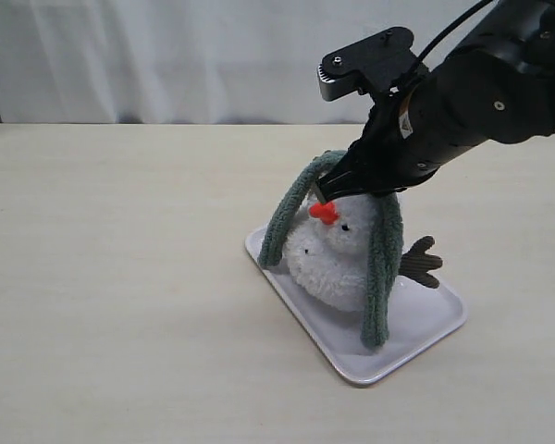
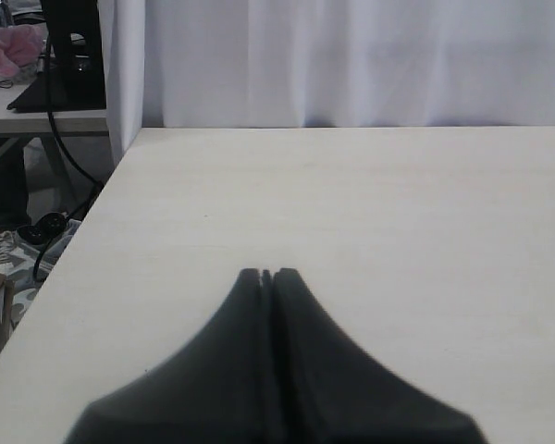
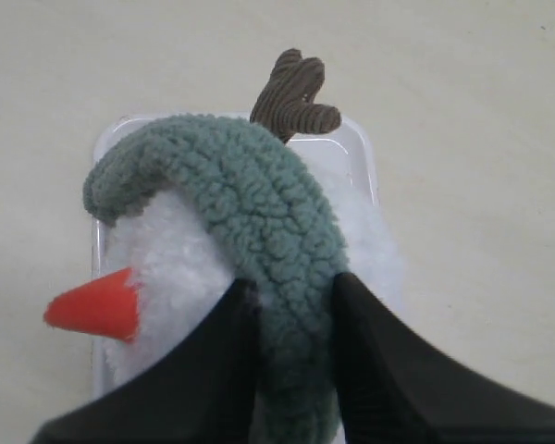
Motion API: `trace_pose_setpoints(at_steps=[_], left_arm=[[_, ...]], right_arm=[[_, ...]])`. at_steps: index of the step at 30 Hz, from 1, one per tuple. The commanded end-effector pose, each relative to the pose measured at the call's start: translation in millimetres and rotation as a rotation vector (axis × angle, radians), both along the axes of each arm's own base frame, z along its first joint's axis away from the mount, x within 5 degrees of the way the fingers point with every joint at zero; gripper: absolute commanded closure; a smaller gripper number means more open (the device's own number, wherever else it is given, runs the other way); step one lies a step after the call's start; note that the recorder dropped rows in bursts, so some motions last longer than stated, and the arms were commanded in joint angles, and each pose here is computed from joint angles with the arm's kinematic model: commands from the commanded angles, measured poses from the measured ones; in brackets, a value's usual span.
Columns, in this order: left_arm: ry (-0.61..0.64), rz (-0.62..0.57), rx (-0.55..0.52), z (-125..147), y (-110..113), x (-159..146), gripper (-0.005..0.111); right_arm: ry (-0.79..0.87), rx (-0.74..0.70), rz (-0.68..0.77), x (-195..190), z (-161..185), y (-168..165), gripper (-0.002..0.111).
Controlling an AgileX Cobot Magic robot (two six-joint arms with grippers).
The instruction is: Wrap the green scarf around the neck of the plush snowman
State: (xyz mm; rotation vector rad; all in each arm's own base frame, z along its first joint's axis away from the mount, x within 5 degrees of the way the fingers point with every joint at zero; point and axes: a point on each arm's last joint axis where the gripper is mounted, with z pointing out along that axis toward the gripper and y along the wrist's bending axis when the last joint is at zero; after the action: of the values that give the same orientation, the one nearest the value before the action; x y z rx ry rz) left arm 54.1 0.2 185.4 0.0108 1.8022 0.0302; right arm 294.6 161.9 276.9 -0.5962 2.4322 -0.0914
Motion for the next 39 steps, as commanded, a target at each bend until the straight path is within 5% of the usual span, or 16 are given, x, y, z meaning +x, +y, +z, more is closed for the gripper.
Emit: trace_pose_setpoints(at_steps=[1,3,21,39], left_arm=[[-0.015,0.004,-0.007,0,0,0,0.107],[-0.015,0.004,-0.007,0,0,0,0.107],[-0.015,0.004,-0.007,0,0,0,0.107],[-0.015,0.004,-0.007,0,0,0,0.107]], right_arm=[[-0.006,-0.004,0.006,0,0,0,0.098],[-0.006,-0.008,0.011,0,0,0,0.104],[-0.143,-0.045,-0.058,0,23,-13,0.104],[-0.034,-0.092,-0.167,31,-23,-28,0.104]])
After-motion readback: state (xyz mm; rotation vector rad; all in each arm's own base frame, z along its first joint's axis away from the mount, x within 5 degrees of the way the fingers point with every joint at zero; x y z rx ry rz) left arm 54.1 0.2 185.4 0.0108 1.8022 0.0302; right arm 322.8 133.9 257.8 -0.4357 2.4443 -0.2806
